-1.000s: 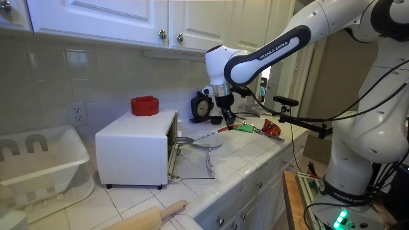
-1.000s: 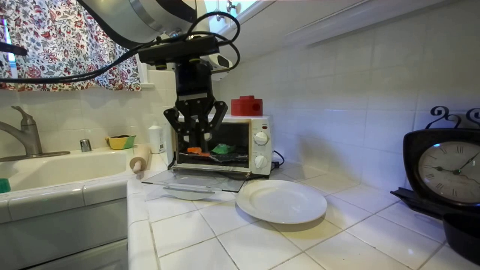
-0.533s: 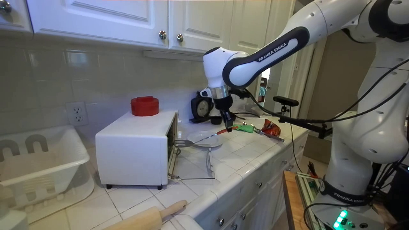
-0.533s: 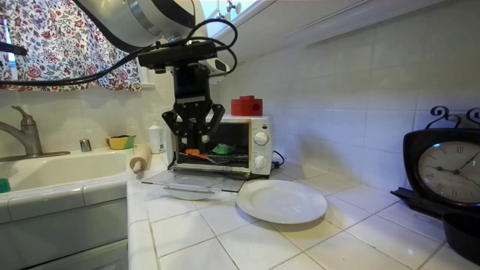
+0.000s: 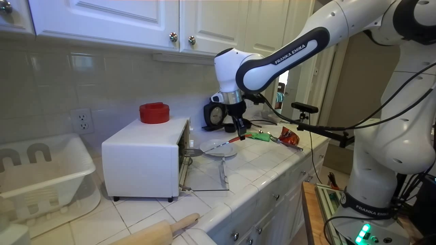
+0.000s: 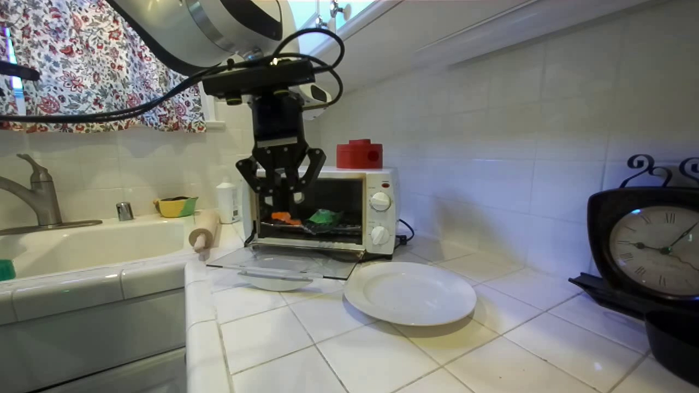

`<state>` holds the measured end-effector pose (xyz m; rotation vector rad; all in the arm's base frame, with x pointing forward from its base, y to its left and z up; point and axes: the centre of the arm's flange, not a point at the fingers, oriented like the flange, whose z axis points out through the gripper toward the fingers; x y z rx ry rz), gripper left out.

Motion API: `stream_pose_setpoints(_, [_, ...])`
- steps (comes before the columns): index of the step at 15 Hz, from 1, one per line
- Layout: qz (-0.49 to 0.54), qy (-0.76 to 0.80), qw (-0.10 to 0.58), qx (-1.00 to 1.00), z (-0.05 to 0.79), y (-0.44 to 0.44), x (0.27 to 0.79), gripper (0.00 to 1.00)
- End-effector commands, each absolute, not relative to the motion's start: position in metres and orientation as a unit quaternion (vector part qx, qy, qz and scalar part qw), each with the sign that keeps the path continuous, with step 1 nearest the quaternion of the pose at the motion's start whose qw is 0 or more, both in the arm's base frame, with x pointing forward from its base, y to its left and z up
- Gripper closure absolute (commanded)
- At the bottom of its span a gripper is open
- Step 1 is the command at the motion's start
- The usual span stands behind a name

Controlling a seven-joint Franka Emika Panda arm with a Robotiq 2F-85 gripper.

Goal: Pick up the spatula, use it to pick up the green object from the oven, place the green object on the plate and the place the spatula back down

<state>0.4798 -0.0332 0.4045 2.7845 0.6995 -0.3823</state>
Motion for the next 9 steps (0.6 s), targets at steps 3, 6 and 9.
stream_pose_setpoints(3, [-0.148, 0.243, 0.109, 0.952, 0.406, -0.028, 0.499, 0.95])
stream_pose_setpoints(6, [-0.152, 0.246, 0.106, 0.951, 0.406, -0.022, 0.508, 0.95])
stream_pose_setpoints(9, [-0.157, 0.251, 0.102, 0.950, 0.408, -0.017, 0.515, 0.95])
